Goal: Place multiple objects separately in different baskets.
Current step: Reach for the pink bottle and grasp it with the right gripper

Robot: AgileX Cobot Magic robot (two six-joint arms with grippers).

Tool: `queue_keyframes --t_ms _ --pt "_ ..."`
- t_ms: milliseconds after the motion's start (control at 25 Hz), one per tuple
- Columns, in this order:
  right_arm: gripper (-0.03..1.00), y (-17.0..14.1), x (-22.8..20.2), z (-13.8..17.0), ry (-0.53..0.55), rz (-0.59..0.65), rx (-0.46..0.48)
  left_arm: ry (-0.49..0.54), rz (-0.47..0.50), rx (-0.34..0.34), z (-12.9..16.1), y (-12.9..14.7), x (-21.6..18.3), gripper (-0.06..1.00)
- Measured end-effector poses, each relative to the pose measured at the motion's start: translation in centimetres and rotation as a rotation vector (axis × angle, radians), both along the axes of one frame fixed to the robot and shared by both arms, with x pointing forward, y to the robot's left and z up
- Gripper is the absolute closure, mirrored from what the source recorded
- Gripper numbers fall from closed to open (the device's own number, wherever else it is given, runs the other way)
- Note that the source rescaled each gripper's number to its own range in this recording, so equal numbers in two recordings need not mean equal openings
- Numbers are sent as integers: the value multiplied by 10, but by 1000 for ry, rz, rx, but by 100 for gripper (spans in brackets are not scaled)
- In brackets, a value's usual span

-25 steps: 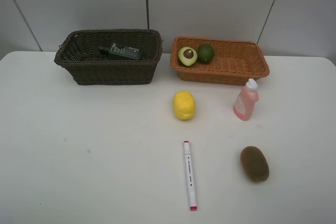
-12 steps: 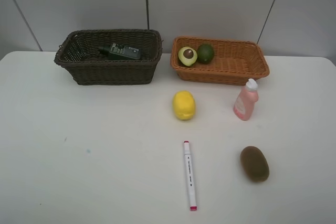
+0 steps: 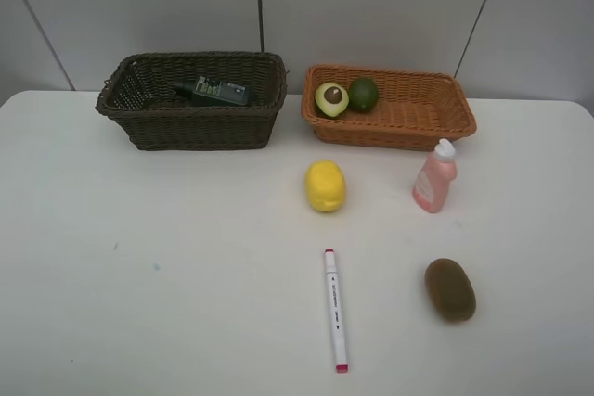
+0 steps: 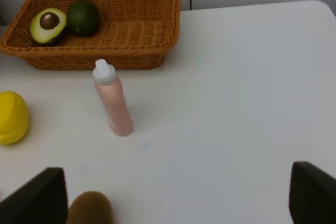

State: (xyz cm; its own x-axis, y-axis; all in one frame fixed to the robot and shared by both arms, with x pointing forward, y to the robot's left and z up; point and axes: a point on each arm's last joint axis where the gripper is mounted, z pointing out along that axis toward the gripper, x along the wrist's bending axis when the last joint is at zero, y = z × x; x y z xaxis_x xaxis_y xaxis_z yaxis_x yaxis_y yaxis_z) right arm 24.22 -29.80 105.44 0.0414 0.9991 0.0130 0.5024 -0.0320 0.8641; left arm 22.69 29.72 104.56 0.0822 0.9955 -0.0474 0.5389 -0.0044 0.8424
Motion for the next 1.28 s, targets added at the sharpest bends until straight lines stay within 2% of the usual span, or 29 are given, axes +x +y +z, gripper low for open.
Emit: queue_keyframes --t_ms 200,320,600,760,960,1280 --pt "-3 -2 46 -2 264 -10 21 0 1 0 0 0 0 0" --pt "-3 -4 89 -5 429 -23 41 -1 1 0 0 0 0 0" --pt "-3 -6 181 -16 690 -31 79 -2 1 0 0 0 0 0" --pt "-3 -4 219 -26 777 -9 116 -2 1 0 0 0 0 0" --pt "-3 2 251 -27 813 42 150 -2 1 0 0 0 0 0" --pt "-3 43 287 -38 860 199 20 -2 1 0 0 0 0 0"
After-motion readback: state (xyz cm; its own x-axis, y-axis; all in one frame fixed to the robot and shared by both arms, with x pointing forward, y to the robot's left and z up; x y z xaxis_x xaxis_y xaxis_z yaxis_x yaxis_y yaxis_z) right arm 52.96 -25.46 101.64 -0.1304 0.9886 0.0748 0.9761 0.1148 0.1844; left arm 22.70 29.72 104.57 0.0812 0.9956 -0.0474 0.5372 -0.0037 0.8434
